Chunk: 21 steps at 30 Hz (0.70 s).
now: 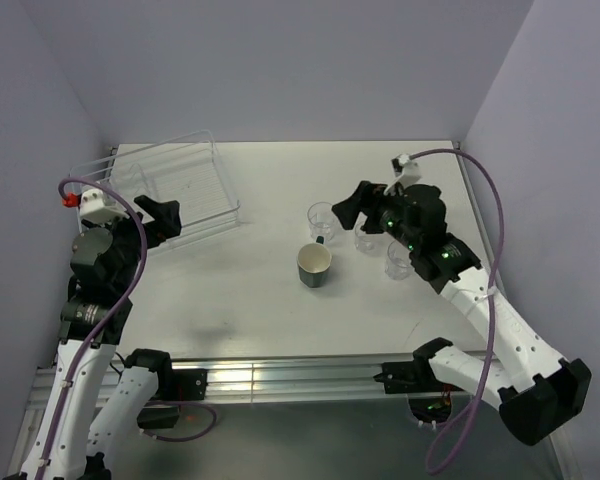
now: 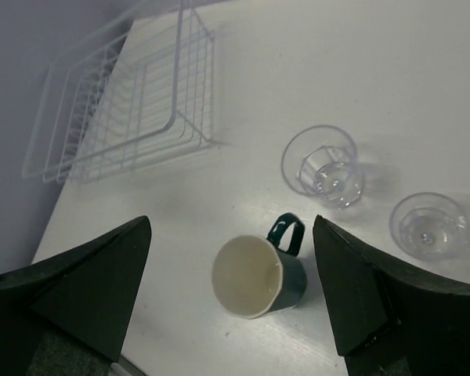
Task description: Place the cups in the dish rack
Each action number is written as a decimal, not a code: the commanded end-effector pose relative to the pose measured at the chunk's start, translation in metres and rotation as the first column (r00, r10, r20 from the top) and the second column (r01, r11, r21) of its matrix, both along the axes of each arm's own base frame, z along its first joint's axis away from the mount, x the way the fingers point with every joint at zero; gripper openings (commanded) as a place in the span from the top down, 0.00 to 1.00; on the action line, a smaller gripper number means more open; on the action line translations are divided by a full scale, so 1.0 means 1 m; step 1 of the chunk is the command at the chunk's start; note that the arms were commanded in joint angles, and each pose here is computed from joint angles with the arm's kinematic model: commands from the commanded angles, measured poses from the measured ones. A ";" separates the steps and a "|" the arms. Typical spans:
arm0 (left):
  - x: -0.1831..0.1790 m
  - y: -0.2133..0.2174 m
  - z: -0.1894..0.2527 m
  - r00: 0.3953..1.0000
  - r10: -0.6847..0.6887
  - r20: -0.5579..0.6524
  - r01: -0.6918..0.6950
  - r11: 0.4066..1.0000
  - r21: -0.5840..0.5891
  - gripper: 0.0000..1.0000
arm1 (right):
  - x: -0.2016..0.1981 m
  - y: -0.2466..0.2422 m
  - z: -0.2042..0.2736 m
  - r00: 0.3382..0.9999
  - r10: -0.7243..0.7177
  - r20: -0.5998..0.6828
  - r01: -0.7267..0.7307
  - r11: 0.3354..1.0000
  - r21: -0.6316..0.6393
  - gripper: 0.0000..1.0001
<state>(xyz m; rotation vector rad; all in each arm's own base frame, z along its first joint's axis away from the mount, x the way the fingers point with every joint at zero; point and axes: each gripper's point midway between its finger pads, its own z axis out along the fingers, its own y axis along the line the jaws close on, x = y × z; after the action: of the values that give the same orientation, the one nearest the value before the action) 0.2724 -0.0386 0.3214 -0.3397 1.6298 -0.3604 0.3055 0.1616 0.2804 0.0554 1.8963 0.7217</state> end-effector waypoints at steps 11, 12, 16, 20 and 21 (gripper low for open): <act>0.002 0.001 0.013 0.999 0.005 0.034 -0.005 1.000 -0.015 0.01 | -0.055 0.096 -0.061 0.983 0.141 -0.117 -0.173 0.923 -0.344 0.28; 0.002 0.001 0.012 0.999 0.005 0.032 -0.005 1.000 -0.015 0.01 | -0.057 0.099 -0.066 0.982 0.140 -0.130 -0.178 0.918 -0.355 0.30; 0.002 0.001 0.012 0.999 0.010 0.031 -0.010 1.000 -0.016 0.01 | -0.058 0.111 -0.093 0.973 0.136 -0.188 -0.205 0.883 -0.422 0.43; 0.002 0.002 0.012 0.999 0.013 0.031 -0.013 1.000 -0.014 0.01 | -0.056 0.120 -0.107 0.968 0.133 -0.214 -0.220 0.860 -0.460 0.47; 0.002 0.003 0.012 0.999 0.016 0.031 -0.016 1.000 -0.014 0.01 | -0.055 0.122 -0.109 0.968 0.126 -0.216 -0.215 0.860 -0.463 0.47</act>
<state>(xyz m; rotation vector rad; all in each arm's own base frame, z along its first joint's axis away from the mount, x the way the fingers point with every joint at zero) 0.2741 -0.0383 0.3184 -0.3436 1.6408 -0.3553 0.2394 0.2786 0.1547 -0.4211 2.2735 0.3803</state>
